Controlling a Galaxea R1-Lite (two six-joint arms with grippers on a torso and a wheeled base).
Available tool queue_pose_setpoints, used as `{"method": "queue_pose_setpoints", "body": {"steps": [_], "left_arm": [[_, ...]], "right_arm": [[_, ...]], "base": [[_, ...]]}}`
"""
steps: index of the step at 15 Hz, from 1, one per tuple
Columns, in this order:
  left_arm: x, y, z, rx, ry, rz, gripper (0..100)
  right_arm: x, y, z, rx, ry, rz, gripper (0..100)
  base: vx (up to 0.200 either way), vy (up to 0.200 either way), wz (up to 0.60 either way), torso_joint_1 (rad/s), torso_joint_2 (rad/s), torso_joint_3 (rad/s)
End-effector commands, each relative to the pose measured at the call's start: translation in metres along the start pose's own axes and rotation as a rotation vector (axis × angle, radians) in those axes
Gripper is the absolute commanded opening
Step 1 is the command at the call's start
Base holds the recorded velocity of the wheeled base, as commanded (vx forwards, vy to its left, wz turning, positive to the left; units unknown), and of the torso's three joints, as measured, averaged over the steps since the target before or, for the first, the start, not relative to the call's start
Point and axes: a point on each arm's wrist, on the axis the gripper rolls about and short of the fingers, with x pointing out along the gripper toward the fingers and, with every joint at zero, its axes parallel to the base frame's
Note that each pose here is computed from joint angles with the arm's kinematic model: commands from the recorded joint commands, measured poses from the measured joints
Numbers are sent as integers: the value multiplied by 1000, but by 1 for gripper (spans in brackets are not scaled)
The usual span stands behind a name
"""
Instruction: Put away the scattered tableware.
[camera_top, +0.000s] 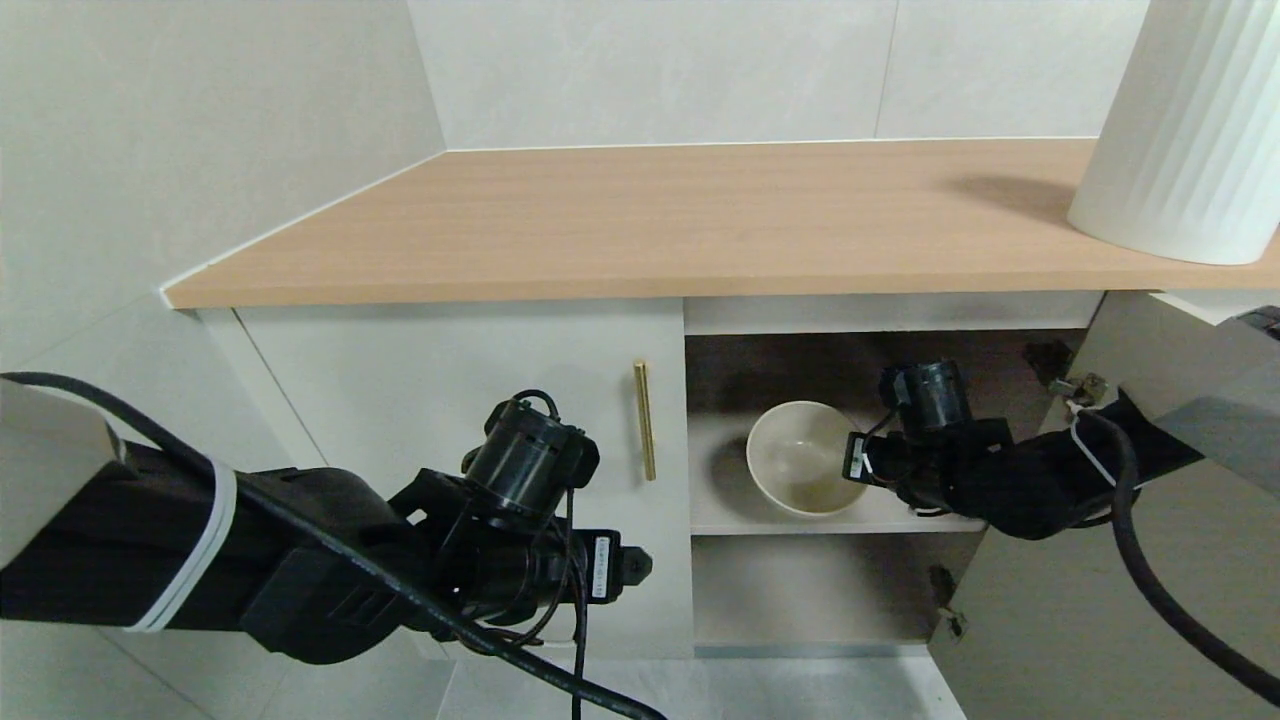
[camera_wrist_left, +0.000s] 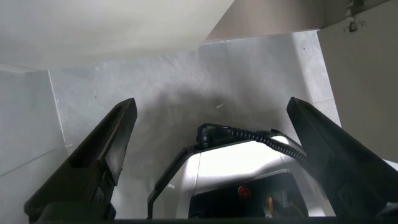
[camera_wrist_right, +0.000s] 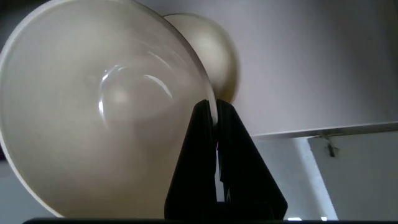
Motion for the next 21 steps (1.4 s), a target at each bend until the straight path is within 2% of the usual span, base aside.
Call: {"method": "queue_pose_setpoints", "body": {"steps": [1,5,13,21], "left_arm": [[1,0,0,-1,2,3,100],[1,0,0,-1,3,2,100],[2,0,-1,-2,5,4,100],[3,0,-1,-2,7,4,100]], "right_arm": [[12,-6,-2,8,7,-21,0],[23,-11,-1,34,-1,-46,0],[33,-8,0,80,-10,-44,0],[39,-8,-5,79,1,-51,0]], "base": [[0,0,0,0,0,0],[0,0,0,0,0,0],[0,0,0,0,0,0],[0,0,0,0,0,0]]}}
